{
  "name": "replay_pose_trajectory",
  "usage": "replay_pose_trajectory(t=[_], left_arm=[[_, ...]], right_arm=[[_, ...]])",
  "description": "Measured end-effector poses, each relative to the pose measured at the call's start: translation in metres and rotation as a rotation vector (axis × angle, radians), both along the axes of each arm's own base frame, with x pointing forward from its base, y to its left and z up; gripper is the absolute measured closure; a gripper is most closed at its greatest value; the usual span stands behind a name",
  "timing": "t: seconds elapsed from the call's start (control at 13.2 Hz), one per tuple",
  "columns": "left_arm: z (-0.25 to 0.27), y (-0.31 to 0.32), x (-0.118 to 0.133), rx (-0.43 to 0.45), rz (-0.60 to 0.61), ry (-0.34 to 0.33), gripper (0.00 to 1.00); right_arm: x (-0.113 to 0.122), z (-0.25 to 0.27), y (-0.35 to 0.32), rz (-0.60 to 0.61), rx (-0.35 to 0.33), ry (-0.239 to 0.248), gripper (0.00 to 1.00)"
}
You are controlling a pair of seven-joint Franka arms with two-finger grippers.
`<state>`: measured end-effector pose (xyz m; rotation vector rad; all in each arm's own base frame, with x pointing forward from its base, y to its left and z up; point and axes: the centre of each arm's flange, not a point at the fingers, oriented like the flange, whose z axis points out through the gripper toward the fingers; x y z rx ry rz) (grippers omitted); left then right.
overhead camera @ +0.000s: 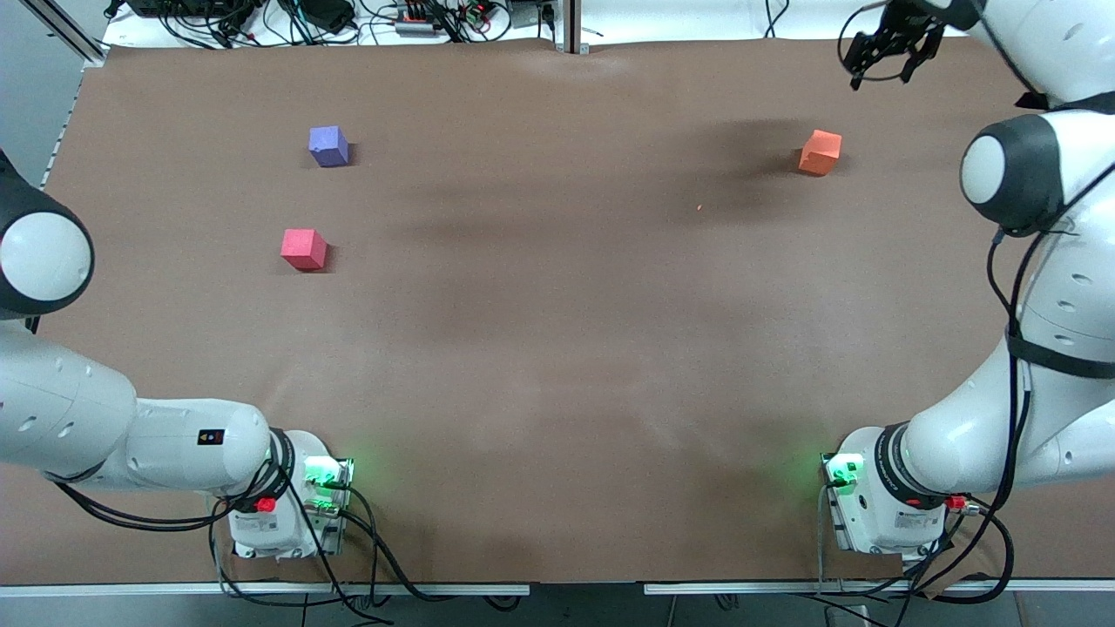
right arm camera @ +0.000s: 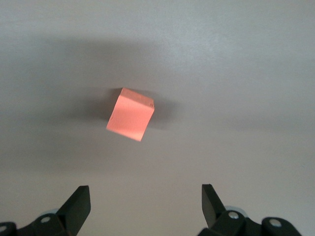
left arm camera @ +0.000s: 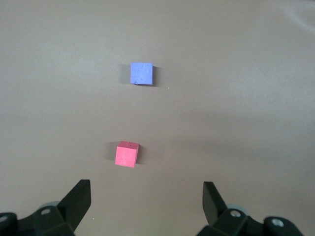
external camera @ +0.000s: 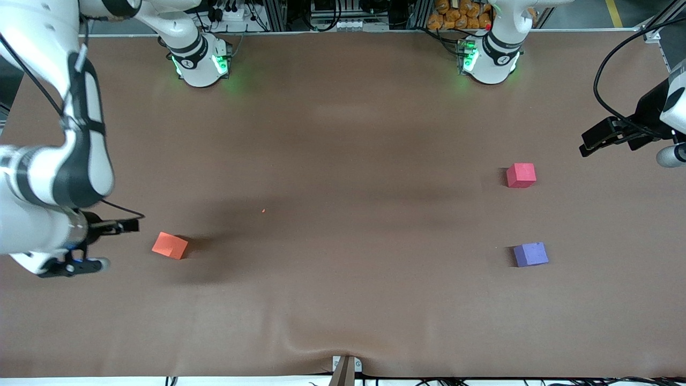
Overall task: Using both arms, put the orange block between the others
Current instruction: 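Reach the right gripper down to the orange cube and grasp it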
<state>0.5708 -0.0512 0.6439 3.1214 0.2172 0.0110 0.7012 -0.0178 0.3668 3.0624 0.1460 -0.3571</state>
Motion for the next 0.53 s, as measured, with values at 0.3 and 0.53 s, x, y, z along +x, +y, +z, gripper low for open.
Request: replay_pose_trajectory(t=[0.3, 0.53], left_arm=[[0.000, 0.000, 0.000, 0.000, 0.000, 0.000, 0.00], [0.000, 0.000, 0.000, 0.000, 0.000, 0.000, 0.00]], right_arm=[[0.013, -0.057, -0.004, -0.097, 0.051, -0.033, 0.00], [0.015, -0.084, -0.006, -0.147, 0.045, -0.047, 0.00]])
